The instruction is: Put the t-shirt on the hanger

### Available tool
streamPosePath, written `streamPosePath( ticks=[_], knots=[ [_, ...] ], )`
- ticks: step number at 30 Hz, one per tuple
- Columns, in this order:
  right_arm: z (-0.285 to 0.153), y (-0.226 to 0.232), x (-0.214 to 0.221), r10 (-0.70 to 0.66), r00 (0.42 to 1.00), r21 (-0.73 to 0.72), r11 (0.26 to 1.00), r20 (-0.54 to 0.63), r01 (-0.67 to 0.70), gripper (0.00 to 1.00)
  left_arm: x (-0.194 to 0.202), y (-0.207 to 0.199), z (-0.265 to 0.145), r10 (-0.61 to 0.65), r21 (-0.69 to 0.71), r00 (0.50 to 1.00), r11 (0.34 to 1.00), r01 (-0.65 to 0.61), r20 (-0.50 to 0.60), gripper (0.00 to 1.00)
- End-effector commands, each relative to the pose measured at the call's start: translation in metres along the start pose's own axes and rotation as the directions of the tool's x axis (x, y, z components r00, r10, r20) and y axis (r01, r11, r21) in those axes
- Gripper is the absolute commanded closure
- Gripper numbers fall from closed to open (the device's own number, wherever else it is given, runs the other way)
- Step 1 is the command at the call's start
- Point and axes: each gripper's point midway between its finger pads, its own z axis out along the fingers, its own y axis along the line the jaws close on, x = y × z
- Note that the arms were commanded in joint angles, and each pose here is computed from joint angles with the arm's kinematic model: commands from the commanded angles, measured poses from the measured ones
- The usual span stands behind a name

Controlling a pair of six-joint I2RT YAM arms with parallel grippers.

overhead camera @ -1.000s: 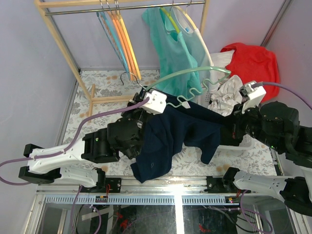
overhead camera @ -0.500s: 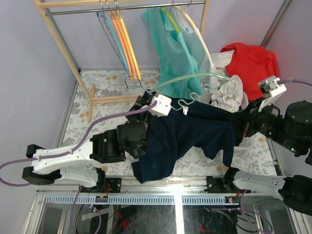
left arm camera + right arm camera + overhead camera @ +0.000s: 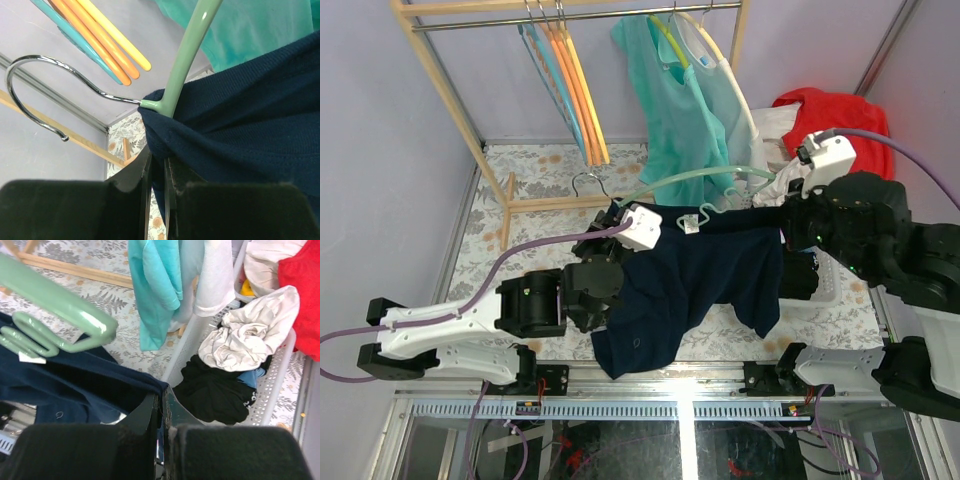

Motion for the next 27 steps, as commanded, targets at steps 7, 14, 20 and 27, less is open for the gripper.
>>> streamPosePath(
  ticks=[7, 14, 20, 27],
  knots=[
    [0.001, -0.034, -0.026, -0.071, 0.995, 0.201, 0.978, 0.068, 0.056, 1.00, 0.025, 0.000, -0.009, 0.015, 0.021, 0.999, 1.000, -0.014, -0.051, 1.00],
    [0.005, -0.031, -0.031, -0.080, 0.995, 0.208, 0.976, 0.067, 0.065, 1.00, 0.044, -0.005, -0.011, 0.057, 0.026, 0.995, 0.998, -0.055, -0.085, 1.00],
    [-0.004, -0.027, -0.028, -0.053, 0.996, 0.149, 0.988, 0.078, 0.041, 1.00, 0.052, -0.002, -0.011, 0.102, 0.004, 0.989, 0.995, -0.102, -0.109, 1.00],
    [-0.014, -0.025, -0.015, -0.023, 0.998, 0.091, 0.996, 0.066, 0.017, 1.00, 0.055, -0.004, -0.011, 0.131, -0.009, 0.983, 0.991, -0.133, -0.126, 1.00]
  ],
)
